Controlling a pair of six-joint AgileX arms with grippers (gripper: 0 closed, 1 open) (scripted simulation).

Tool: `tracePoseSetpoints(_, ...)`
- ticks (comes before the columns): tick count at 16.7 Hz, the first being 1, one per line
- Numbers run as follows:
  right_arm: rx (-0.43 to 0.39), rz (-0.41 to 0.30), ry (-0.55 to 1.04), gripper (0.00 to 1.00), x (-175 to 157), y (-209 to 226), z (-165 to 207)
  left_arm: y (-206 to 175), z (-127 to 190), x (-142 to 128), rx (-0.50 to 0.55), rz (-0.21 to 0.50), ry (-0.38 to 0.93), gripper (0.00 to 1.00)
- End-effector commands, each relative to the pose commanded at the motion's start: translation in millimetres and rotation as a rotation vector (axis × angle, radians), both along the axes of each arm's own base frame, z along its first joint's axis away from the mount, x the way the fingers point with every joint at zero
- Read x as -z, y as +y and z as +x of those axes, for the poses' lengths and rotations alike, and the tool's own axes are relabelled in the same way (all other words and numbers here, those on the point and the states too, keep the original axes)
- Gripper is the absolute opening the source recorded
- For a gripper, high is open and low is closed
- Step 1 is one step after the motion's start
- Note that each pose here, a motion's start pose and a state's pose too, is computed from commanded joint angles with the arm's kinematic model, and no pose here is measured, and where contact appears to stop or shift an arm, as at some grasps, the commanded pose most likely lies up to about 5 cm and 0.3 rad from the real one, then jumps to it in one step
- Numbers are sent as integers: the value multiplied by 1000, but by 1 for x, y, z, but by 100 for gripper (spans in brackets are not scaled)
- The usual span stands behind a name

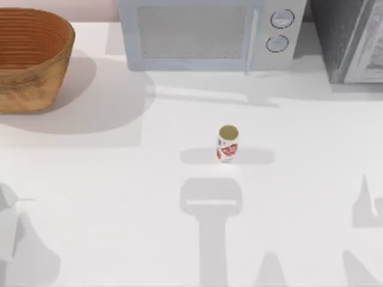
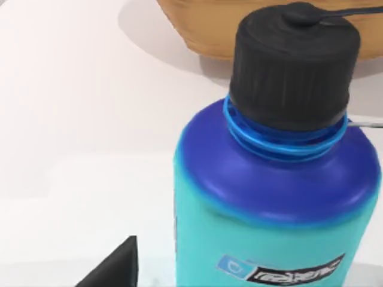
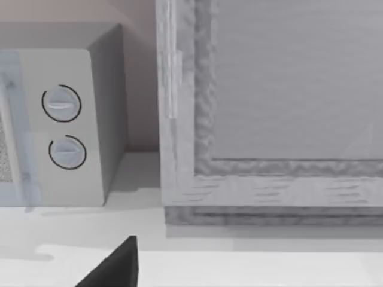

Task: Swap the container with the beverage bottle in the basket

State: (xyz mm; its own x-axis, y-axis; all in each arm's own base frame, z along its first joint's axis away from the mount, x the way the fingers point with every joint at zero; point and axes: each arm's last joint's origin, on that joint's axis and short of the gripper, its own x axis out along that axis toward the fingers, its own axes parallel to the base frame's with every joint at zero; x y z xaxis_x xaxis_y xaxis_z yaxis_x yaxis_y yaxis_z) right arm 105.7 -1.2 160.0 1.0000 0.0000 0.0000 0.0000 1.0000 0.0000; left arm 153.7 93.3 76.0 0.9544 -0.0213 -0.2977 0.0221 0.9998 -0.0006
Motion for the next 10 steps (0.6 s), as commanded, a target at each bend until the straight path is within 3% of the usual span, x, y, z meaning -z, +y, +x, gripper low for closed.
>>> tracePoseSetpoints(10, 0, 0, 0, 100, 0, 0, 0, 0, 57, 17, -2, 2, -3, 100)
